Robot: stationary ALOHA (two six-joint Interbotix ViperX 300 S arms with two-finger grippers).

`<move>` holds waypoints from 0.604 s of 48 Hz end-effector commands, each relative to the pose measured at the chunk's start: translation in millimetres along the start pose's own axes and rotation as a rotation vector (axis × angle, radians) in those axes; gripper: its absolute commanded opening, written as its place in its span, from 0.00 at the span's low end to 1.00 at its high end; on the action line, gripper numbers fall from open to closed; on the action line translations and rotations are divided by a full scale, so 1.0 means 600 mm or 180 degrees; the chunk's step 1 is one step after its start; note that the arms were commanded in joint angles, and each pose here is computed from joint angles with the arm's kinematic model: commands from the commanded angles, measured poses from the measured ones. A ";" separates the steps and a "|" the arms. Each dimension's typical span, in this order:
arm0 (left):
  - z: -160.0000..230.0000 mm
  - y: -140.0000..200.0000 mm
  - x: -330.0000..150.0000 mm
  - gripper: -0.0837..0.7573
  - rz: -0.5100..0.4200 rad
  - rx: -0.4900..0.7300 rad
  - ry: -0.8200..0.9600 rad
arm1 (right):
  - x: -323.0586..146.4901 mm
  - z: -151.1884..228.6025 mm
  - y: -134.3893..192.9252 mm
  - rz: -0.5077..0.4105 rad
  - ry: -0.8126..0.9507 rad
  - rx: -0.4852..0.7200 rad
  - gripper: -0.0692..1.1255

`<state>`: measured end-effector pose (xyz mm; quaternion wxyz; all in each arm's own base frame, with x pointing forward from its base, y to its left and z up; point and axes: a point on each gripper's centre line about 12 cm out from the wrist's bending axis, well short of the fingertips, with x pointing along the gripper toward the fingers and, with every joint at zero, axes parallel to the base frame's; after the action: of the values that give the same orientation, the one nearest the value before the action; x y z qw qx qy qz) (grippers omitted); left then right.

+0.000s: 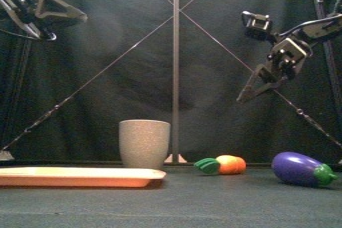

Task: Pick the carrot then place it on the pink plate
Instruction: Pick the carrot

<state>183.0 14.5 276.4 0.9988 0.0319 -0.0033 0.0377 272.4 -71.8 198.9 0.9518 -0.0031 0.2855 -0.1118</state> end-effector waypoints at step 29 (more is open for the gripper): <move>-0.029 0.006 -0.003 0.06 0.0063 -0.0004 0.0370 | 0.128 -0.015 -0.043 -0.0146 0.0934 -0.0023 0.93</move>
<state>179.9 18.0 252.0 0.9964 0.0279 0.0643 0.0470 318.5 -99.6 144.4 0.8984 0.0046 0.4230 -0.1182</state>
